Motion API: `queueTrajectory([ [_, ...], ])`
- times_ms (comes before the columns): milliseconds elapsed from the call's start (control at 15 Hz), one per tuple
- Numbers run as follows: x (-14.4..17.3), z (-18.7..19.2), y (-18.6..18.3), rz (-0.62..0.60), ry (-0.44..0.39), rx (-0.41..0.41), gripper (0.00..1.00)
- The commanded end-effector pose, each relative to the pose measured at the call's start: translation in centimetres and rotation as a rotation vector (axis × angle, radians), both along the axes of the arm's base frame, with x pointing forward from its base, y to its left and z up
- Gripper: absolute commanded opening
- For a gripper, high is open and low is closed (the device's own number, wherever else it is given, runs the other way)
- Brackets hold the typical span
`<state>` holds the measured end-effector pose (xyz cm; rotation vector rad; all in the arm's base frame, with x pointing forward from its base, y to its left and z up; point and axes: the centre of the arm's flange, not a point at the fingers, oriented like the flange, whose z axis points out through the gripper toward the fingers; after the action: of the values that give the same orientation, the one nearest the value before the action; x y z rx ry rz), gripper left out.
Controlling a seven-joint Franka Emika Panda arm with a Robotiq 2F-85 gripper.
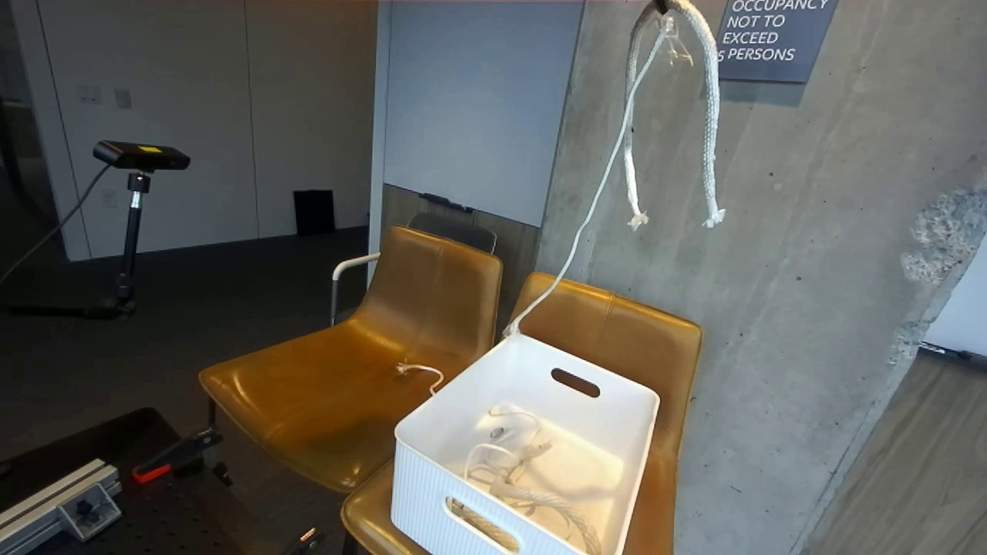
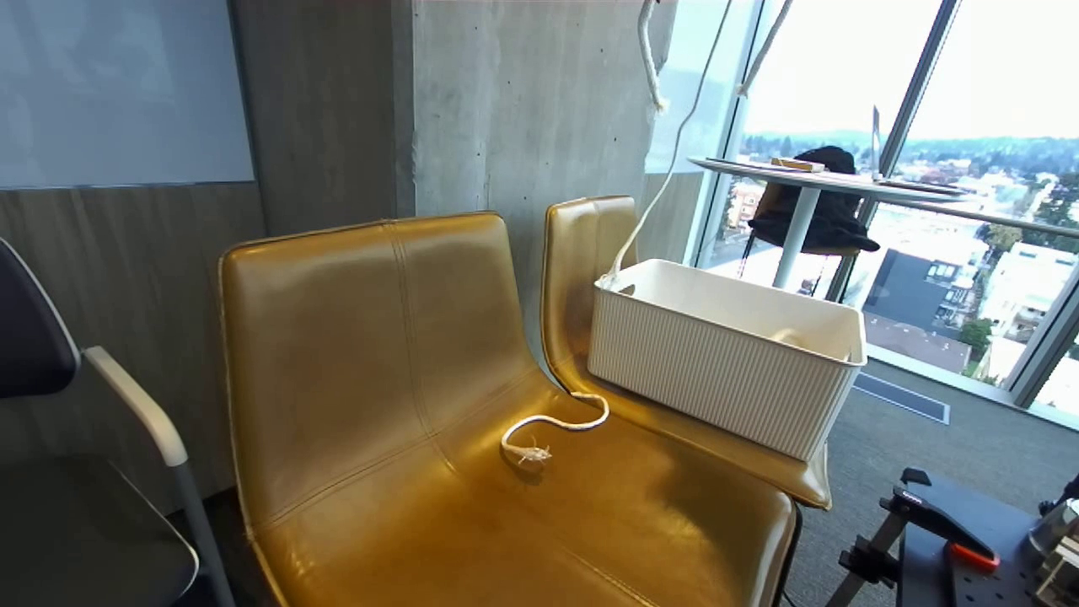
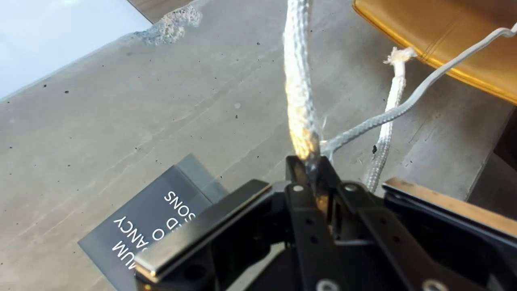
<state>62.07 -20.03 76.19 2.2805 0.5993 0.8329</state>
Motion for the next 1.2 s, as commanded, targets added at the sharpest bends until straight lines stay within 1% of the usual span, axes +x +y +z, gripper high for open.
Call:
queueTrajectory([
  [0,-0.7,2.9,-0.8,-0.013,-0.01,-0.008,0.03],
  [133,-1.2,3.8,-0.7,-0.011,-0.024,-0.006,0.03],
  [200,-1.5,3.6,-0.5,-0.009,-0.026,-0.003,0.03],
  [333,-1.9,2.2,-0.3,-0.004,-0.015,0.008,0.03],
  [467,-1.3,0.6,-1.2,-0.01,0.013,0.027,0.03],
  [667,-2.1,-3.8,-2.7,-0.059,0.089,0.043,0.03],
  [867,-5.0,-8.5,-4.1,-0.13,0.199,0.054,0.03],
  [1000,-7.2,-11.5,-4.0,-0.145,0.248,0.083,0.03],
  [1133,-8.3,-13.8,-2.4,-0.138,0.268,0.13,0.03],
])
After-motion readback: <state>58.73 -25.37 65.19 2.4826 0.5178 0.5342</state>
